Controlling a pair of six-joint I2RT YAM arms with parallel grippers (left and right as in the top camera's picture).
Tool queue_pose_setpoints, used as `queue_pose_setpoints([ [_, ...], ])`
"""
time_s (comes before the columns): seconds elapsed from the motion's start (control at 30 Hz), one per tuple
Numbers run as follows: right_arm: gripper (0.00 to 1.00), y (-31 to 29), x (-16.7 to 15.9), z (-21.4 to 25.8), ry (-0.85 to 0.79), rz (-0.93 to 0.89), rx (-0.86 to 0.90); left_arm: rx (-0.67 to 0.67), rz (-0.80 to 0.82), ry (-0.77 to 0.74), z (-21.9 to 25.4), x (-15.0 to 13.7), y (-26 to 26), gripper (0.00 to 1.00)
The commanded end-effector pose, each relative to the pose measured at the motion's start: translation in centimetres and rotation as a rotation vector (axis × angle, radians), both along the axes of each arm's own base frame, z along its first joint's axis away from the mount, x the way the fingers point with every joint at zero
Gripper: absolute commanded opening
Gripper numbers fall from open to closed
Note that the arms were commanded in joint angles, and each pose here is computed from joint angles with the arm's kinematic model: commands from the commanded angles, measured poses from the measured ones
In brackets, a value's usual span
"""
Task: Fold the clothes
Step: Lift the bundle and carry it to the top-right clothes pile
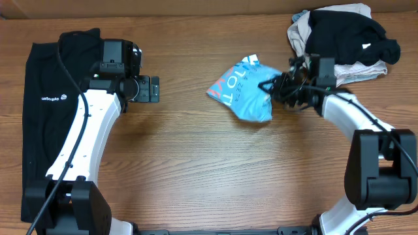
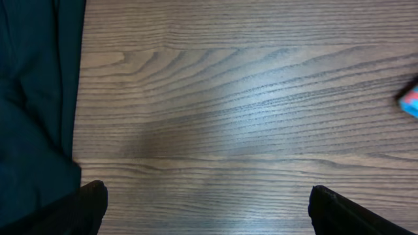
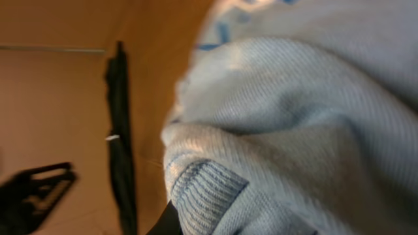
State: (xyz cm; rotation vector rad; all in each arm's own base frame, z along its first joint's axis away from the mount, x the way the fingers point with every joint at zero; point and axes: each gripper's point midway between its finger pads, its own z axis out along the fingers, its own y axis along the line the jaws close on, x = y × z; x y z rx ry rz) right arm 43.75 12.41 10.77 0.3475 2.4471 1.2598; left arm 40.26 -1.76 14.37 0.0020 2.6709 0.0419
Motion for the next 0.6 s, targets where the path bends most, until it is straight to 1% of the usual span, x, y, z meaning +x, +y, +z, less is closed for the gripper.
queue_pose_setpoints([
  [0.0, 0.04, -0.2, 1.3, 7.9, -0.149, 0.036, 0.086, -0.015, 0.013, -0.011, 0.5, 0.3, 0.0, 1.0],
  [0.17, 0.04, -1.4, 2.5, 13.2, -0.241, 0.006, 0.103, -0.015, 0.013, -0.011, 0.5, 0.3, 0.0, 1.0],
  [0.33, 0.04, -5.0, 4.5, 19.7, -0.398, -0.07, 0.082, -0.015, 0.013, -0.012, 0.5, 0.3, 0.0, 1.0],
  [0.57, 0.04, -13.3, 7.6, 23.6, -0.486, -0.376, 0.076, -0.012, 0.014, -0.013, 0.5, 0.3, 0.0, 1.0],
])
